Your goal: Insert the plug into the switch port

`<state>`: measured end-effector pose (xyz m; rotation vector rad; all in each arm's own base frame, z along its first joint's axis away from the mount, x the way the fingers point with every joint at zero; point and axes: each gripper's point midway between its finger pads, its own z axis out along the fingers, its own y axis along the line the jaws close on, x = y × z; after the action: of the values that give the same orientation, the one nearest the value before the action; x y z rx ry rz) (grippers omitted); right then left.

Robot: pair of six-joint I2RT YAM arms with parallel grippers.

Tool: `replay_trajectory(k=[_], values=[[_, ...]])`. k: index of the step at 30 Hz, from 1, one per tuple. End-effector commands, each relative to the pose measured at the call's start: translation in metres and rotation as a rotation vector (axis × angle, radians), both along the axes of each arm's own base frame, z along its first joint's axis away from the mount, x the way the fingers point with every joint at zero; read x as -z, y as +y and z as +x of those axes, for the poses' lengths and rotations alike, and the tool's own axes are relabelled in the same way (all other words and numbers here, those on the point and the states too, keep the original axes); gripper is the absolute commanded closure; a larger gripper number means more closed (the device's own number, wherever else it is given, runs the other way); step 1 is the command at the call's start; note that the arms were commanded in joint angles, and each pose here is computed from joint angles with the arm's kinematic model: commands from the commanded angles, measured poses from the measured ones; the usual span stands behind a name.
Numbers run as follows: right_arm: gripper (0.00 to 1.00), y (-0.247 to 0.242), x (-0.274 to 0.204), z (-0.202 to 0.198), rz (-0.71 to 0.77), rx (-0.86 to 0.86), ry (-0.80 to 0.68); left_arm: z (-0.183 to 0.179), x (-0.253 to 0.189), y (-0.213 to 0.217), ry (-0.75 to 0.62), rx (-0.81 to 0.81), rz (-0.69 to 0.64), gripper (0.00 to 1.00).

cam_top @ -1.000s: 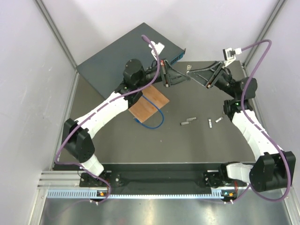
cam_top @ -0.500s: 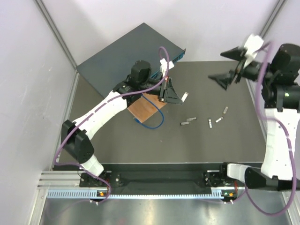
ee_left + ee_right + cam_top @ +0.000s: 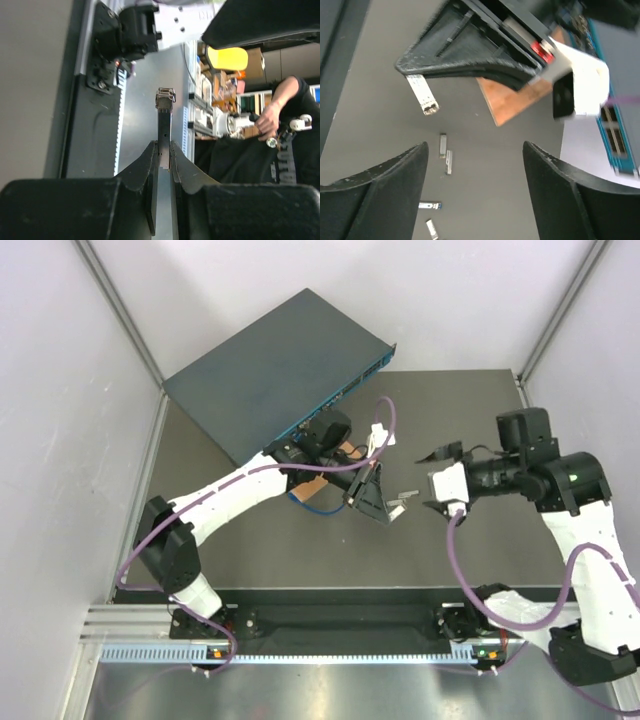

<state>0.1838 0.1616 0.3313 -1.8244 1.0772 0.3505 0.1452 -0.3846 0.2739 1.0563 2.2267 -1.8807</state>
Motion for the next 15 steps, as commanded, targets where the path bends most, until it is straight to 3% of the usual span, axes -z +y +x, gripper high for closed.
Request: replay_trajectory(k=[1, 8, 15], values=[[0.26, 0.011, 0.009, -0.023, -0.053, -0.167, -0.068, -0.018, -0.016, 0.011, -0.039, 0.061, -0.054, 1.0], [0.46, 0.033, 0.036, -0.043, -0.135, -0.285, -0.095, -0.019, -0.011, 0.009, -0.01, 0.063, -0.043, 1.0], [0.49, 0.048, 0.044, -0.037, -0.144, -0.259, -0.089, -0.023, -0.014, 0.009, -0.009, 0.075, -0.053, 1.0]])
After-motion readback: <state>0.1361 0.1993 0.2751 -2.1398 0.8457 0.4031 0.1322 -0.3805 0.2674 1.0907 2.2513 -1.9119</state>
